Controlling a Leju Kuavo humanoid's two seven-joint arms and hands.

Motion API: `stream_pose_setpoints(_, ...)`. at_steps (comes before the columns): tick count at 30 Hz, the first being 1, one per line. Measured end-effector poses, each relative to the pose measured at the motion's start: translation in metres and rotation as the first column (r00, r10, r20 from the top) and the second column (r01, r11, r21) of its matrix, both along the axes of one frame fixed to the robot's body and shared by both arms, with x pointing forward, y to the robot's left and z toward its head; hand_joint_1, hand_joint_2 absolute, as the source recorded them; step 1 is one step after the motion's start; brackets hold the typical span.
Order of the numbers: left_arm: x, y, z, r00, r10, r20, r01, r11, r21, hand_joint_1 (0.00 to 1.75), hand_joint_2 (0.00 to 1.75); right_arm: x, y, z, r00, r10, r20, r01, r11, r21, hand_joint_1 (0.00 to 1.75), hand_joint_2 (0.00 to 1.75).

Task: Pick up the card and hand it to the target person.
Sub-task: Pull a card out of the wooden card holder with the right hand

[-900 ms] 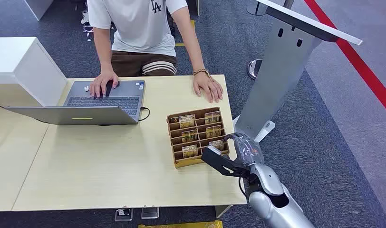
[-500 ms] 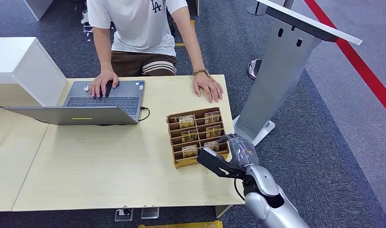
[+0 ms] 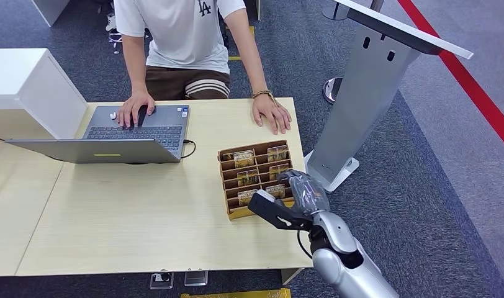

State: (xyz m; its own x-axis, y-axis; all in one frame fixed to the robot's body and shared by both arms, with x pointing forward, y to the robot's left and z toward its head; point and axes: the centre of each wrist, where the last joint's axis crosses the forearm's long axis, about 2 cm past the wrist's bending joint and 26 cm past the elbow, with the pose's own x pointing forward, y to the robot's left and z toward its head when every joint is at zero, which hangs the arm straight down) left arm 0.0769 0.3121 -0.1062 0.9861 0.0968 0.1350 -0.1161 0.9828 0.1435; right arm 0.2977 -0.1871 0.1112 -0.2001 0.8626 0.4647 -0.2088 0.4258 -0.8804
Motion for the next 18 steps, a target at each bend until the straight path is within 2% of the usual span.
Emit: stream_pose_setpoints(18, 0.0000, 0.0000, 0.0000, 1.000, 0.000, 0.000, 0.000, 1.000, 0.000, 0.00, 0.00, 0.0001, -0.0001, -0.0002, 1.000, -0.001, -0.001, 0.001, 1.000, 0.000, 0.72, 1.75)
